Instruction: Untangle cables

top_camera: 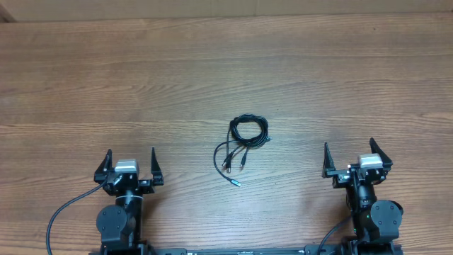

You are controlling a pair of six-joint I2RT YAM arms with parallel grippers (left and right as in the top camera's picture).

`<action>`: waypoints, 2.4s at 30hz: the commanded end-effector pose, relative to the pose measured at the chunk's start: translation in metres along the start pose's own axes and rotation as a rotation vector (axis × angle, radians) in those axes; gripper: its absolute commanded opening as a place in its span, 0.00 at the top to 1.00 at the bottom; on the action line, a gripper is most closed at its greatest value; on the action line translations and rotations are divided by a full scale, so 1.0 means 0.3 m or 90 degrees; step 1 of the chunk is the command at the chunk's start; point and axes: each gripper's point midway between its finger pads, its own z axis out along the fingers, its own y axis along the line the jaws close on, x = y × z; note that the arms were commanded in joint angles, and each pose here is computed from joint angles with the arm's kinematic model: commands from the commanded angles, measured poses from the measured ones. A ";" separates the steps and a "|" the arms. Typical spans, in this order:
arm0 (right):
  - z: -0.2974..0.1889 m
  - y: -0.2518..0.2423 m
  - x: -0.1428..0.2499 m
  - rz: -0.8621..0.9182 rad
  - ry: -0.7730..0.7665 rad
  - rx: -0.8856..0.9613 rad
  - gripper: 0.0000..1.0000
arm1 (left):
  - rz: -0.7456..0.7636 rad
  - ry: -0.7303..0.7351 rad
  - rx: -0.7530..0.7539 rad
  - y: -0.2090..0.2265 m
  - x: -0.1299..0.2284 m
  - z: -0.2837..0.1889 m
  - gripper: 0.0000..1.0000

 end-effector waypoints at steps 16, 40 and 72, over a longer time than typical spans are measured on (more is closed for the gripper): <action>0.001 -0.001 0.007 -0.002 -0.001 0.004 0.00 | 0.007 0.003 -0.004 0.004 0.007 0.001 0.00; 0.001 -0.001 0.007 -0.002 -0.001 0.004 0.00 | -0.010 -0.104 0.119 -0.089 -0.323 -0.066 0.00; 0.001 -0.001 0.007 -0.002 -0.001 0.004 0.00 | -0.030 0.459 0.577 -0.746 -0.225 0.171 0.00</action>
